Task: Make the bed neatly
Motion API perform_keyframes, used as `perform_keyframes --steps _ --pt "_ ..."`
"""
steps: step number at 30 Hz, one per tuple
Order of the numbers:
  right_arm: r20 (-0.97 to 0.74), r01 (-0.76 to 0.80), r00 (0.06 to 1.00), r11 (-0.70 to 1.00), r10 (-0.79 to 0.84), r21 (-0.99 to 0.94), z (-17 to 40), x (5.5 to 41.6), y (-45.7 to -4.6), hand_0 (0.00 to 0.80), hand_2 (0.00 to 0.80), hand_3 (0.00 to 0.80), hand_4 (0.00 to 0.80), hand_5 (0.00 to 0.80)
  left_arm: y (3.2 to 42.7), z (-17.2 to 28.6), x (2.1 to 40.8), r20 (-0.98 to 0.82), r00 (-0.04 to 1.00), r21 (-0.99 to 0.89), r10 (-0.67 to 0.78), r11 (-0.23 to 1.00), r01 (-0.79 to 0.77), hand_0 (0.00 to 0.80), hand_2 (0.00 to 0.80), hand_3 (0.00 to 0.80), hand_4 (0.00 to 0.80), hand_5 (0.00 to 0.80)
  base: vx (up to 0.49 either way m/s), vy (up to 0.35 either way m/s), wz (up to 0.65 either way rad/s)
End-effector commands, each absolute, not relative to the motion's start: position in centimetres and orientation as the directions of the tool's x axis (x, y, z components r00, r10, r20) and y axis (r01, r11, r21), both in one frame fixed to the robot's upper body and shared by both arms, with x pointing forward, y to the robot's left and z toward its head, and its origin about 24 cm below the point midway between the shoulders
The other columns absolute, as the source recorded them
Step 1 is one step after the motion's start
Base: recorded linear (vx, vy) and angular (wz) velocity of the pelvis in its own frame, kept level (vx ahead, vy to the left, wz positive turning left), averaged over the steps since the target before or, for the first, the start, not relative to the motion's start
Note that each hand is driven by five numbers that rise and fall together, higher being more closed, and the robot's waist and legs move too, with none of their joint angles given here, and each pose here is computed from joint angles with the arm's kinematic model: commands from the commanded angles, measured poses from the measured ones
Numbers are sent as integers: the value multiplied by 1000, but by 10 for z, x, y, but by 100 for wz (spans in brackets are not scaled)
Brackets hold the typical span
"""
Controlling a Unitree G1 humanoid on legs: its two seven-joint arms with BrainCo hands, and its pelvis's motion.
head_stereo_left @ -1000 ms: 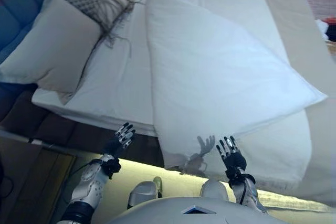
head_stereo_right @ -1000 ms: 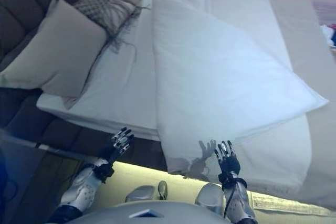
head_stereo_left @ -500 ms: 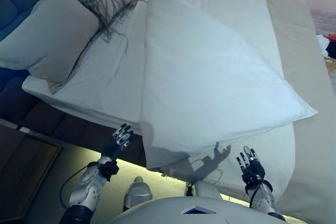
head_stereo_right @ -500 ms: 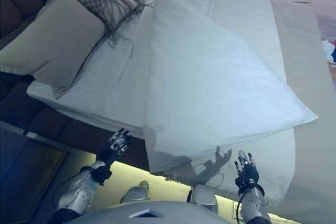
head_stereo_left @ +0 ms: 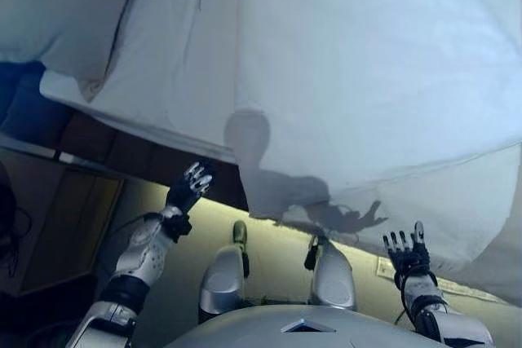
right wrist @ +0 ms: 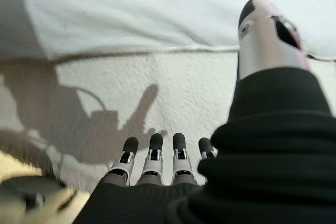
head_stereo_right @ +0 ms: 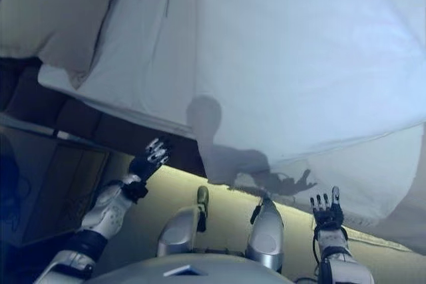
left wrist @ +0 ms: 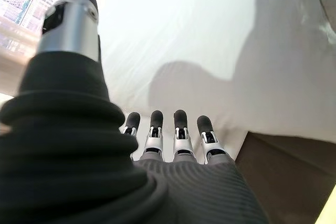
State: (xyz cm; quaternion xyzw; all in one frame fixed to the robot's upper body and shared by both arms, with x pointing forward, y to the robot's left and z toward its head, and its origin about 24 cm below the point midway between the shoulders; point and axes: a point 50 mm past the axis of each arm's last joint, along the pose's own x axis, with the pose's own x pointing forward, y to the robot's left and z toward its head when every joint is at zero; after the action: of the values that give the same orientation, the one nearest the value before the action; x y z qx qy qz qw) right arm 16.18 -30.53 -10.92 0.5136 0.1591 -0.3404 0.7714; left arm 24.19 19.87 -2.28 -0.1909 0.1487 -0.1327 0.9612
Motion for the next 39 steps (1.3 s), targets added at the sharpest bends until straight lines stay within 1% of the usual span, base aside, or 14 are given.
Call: perform_keyframes --steps 1,7,11,17,19,21,23,24,25,26,28,29,35,39 --pt "-502 615 765 225 -403 756 -90 176 -326 0 0 0 0 0 191 7 256 -69 937 -413 -342 865 285 0 0 0 0 0 -34 12 16" --pt "-470 594 763 195 -443 780 -71 187 -351 0 0 0 0 0 173 20 265 -13 910 -414 -415 831 373 0 0 0 0 0 -55 10 20" --pt "-448 569 769 170 -457 804 -62 194 -359 0 0 0 0 0 164 28 267 7 896 -409 -444 816 408 0 0 0 0 0 -35 -1 19" --pt "-408 540 793 212 -452 814 -51 203 -364 0 0 0 0 0 161 31 267 16 888 -413 -460 805 425 0 0 0 0 0 4 20 7" --pt "-399 532 803 231 -444 815 -50 204 -365 110 110 110 110 110 161 32 267 13 885 -416 -466 802 429 0 0 0 0 0 38 22 9" --pt "-392 526 811 248 -433 813 -50 205 -364 157 157 157 157 157 162 31 265 11 883 -419 -470 799 431 0 0 0 0 0 45 20 11" --pt "-390 523 815 254 -429 814 -50 205 -363 163 163 163 163 163 163 31 264 7 881 -420 -473 798 432 0 0 0 0 0 69 10 11" --pt "-390 522 817 258 -424 813 -51 204 -362 195 195 195 195 195 163 30 264 2 879 -420 -476 798 433 0 0 0 0 0 95 -2 14" --pt "-392 524 816 257 -425 812 -52 203 -361 248 248 248 248 248 163 29 263 -2 878 -420 -479 797 434 0 0 0 0 0 127 -5 15" --pt "-392 523 818 262 -420 811 -54 201 -360 370 370 370 370 370 164 28 263 -9 877 -421 -480 798 432 0 0 0 0 0 159 -15 15" --pt "-403 530 817 264 -412 806 -57 198 -358 681 681 681 681 681 167 24 261 -32 878 -425 -477 802 420 0 0 0 0 0 177 -19 18" --pt "-407 532 818 266 -407 804 -58 198 -358 800 800 800 800 800 169 23 260 -42 879 -425 -474 805 414 0 0 0 0 0 143 -19 20" --pt "-408 518 832 262 -375 814 -55 207 -352 800 800 800 800 800 175 20 259 -66 885 -408 -460 822 397 0 0 0 0 0 47 -30 8" --pt "-439 548 815 257 -377 796 -65 199 -347 800 800 800 800 800 179 18 256 -63 887 -409 -458 822 395 0 0 0 0 0 22 2 7"
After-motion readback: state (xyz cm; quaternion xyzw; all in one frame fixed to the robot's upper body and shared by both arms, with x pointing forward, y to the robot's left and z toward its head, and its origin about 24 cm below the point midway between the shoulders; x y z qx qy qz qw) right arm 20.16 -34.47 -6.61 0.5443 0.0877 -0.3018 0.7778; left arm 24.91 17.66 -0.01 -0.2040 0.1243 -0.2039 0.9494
